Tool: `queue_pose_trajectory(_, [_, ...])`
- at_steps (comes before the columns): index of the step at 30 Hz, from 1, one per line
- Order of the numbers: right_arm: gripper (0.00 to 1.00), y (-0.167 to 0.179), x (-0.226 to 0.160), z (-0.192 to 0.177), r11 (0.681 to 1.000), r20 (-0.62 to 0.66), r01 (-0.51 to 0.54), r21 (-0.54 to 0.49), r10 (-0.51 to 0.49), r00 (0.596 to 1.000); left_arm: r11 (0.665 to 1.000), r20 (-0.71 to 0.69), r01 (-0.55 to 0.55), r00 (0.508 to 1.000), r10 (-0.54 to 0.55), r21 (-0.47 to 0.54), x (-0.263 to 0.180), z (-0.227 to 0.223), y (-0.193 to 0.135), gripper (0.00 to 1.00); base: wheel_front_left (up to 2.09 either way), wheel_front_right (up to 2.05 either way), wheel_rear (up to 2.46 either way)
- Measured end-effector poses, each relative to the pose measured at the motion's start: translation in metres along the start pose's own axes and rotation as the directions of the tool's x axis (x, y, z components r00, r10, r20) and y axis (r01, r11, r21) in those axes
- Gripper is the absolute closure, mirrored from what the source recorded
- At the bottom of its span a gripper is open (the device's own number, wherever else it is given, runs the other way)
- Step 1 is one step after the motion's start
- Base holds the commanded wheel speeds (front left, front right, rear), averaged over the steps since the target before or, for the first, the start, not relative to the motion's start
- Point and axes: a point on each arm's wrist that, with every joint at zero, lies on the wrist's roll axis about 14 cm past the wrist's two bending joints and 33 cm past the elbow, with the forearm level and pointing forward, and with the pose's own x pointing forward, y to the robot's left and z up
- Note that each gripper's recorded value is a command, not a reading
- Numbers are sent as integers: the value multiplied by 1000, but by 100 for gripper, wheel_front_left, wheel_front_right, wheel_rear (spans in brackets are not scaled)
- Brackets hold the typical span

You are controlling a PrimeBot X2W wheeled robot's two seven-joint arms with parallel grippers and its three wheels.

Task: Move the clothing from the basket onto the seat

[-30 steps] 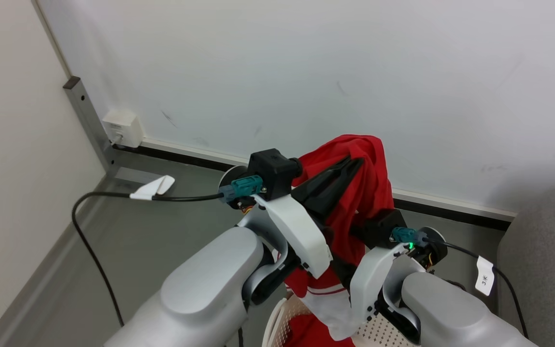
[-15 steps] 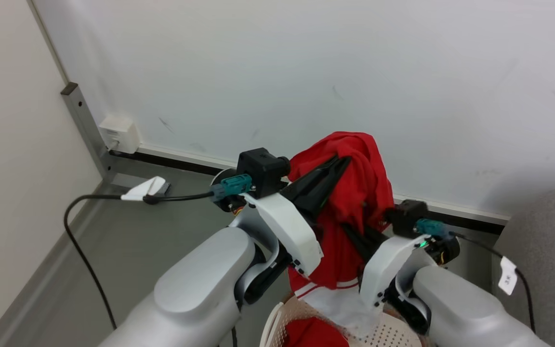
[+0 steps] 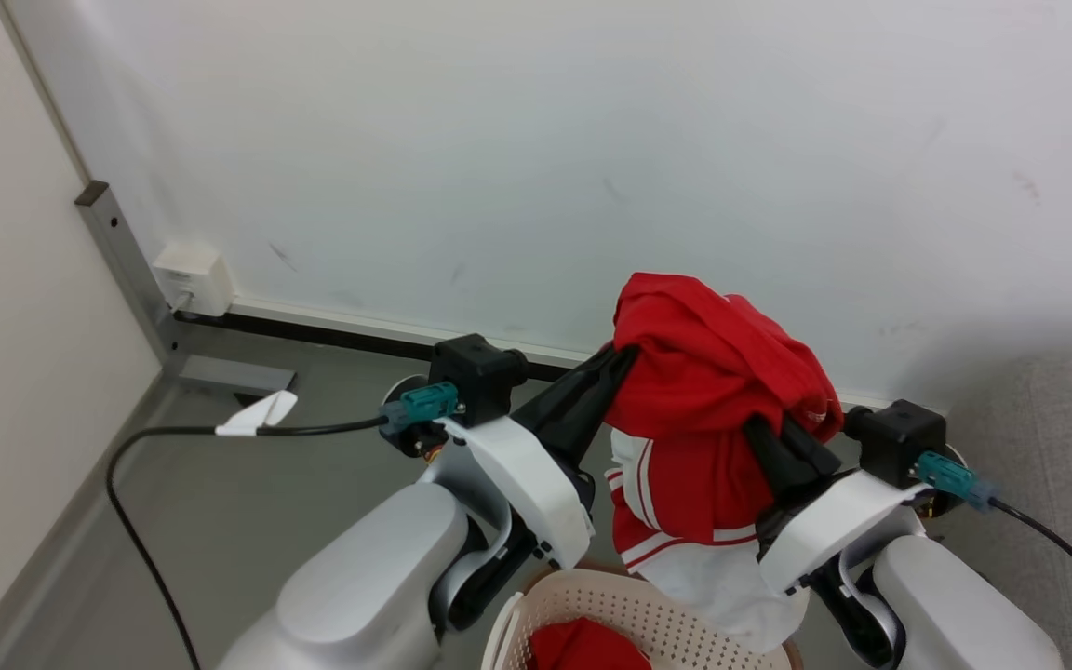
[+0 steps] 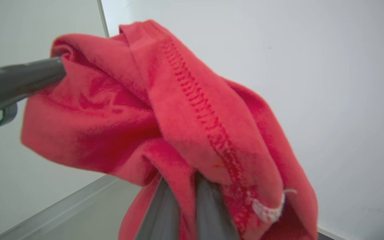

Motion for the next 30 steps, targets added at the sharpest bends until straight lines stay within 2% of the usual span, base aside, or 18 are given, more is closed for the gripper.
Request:
queue_pose_trajectory(1, [100, -4, -3, 5, 1000, 21, 12, -8, -12, 1000, 1000, 0, 9, 1000, -9, -4, 0, -1, -4, 51, 0, 0, 0])
queue_pose_trajectory(2, [100, -9, -7, 10, 999, 38, 27, -17, -26, 999, 1000, 3, 17, 1000, -17, -8, 0, -2, -7, 0, 0, 0, 0])
queue_pose_trajectory(10, [100, -45, -40, 32, 985, 126, 151, -78, -141, 982, 994, -21, 106, 994, -106, -15, 3, -13, -34, 0, 0, 0, 0])
queue_pose_trajectory(17, [100, -86, -76, 54, 952, 186, 278, -131, -251, 950, 977, -68, 204, 976, -208, -62, 5, -39, -67, 0, 0, 0, 0])
queue_pose_trajectory(24, [100, -120, -117, 71, 899, 225, 392, -196, -347, 910, 954, -77, 288, 953, -294, -88, 16, -55, -93, 0, 0, 0, 0])
queue_pose_trajectory(30, [100, -145, -154, 95, 840, 283, 489, -234, -423, 861, 923, -69, 366, 924, -376, -120, 33, -64, -118, 0, 0, 0, 0])
